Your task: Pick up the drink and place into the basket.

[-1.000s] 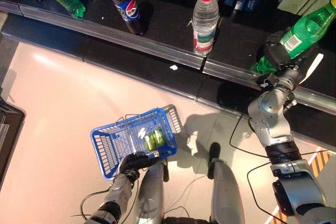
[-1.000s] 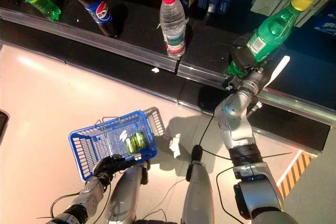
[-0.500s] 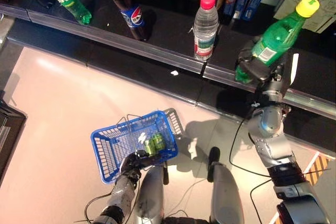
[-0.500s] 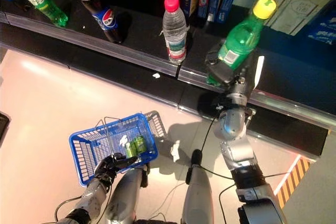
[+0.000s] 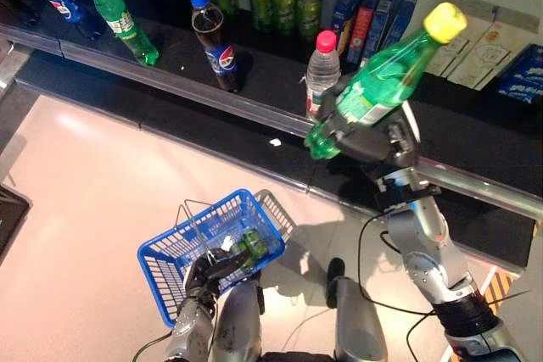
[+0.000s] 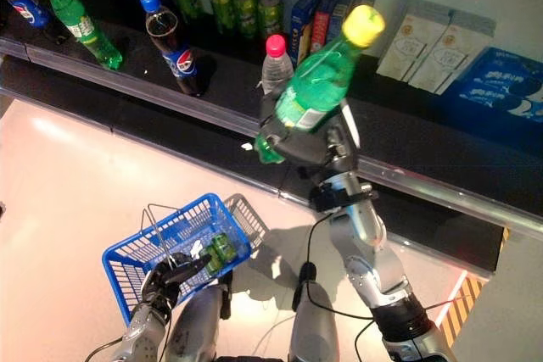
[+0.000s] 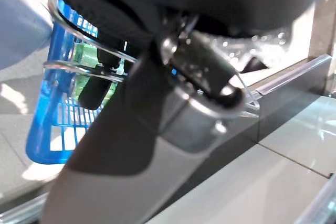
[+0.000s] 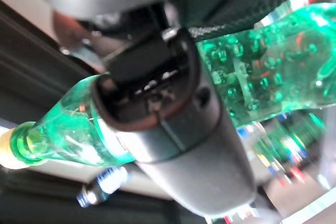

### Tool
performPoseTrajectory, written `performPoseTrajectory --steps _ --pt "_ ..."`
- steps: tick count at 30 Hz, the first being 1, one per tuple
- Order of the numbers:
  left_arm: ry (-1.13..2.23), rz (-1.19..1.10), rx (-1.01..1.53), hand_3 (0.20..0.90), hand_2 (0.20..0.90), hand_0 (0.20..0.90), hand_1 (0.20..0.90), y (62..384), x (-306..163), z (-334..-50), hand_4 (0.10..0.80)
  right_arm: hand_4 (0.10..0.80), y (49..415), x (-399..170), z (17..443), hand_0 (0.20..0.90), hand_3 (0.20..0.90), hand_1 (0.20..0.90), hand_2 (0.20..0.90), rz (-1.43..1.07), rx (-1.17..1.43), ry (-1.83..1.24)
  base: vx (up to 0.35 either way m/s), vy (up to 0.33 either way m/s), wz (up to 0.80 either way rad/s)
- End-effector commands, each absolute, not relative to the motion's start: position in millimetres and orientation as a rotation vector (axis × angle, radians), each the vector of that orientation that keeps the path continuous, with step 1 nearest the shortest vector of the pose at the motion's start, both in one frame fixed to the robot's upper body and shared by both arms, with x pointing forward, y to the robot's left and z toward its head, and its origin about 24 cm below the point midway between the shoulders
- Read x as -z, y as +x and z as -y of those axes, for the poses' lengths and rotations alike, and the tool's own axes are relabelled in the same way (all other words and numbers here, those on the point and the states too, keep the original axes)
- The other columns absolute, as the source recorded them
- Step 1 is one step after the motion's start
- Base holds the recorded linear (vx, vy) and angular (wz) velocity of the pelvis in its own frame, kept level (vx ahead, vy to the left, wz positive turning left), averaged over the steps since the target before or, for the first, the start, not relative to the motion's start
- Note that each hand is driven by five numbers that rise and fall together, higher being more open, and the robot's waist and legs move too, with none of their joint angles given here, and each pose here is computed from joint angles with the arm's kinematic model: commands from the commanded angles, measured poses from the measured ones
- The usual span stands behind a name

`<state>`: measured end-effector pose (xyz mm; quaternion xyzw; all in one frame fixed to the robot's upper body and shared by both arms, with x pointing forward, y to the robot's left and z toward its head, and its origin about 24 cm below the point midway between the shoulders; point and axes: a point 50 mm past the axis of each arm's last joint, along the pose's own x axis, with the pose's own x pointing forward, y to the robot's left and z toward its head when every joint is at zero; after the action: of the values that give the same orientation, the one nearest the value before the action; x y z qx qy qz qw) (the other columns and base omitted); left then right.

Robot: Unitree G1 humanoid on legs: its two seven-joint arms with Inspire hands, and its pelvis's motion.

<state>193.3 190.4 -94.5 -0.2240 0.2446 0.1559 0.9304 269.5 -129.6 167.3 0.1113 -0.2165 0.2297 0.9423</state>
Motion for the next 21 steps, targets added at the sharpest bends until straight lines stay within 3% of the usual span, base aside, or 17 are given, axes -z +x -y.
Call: performPoseTrajectory --steps 1,11,21 --pt "-0.351 -0.127 -0.311 0.2 0.3 0.3 0.3 210 37 -234 0.1 0.1 234 -216 104 0.3 0.2 0.3 0.3 0.735 -0.729 0.32 0.022 0.033 0.07" --pt "-0.407 0.024 -0.032 0.2 0.3 0.3 0.3 218 -23 -212 0.1 0.1 234 -210 72 0.3 0.2 0.3 0.3 0.639 -0.843 0.328 0.015 0.062 0.15" --pt "-0.392 0.166 0.368 0.2 0.3 0.3 0.3 210 -79 -181 0.1 0.1 253 -203 62 0.3 0.2 0.3 0.3 0.583 -0.748 0.281 -0.005 0.064 0.24"
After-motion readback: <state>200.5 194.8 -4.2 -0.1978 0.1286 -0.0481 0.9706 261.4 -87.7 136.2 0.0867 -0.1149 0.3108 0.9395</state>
